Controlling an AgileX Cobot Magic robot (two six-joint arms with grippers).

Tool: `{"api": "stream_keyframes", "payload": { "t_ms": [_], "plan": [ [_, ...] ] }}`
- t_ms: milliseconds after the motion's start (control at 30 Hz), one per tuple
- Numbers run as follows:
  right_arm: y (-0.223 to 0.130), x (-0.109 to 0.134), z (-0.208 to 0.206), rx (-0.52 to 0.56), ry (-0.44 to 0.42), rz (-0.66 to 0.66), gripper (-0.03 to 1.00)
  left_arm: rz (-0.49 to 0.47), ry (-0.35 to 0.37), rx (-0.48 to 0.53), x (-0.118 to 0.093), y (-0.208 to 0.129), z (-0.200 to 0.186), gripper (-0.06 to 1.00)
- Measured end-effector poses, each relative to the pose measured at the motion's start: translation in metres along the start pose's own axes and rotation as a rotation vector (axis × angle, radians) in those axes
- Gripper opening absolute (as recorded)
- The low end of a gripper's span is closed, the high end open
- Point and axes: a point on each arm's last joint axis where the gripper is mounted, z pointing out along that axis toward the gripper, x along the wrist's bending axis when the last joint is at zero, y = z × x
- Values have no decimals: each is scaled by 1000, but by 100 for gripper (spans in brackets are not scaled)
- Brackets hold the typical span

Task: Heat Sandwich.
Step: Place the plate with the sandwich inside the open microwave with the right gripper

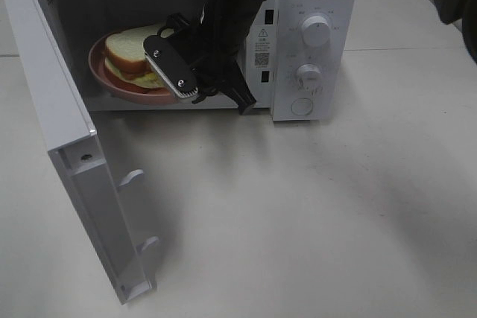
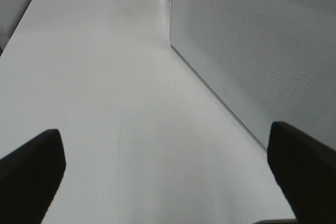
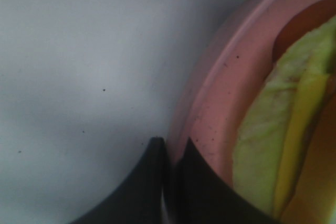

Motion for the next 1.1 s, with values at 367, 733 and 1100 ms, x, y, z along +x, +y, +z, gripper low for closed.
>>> {"api": "stream_keyframes", "payload": {
  "t_ms": [367,733,1100],
  "plan": [
    [-6,-21,10,41,-46,70,5,0,0,0,0,0,0,99],
    [-8,-30,29,42,-76,113,5,0,0,0,0,0,0,99],
    [-12,-29,38,41,-72,201,7,0,0,0,0,0,0,99]
  ]
}}
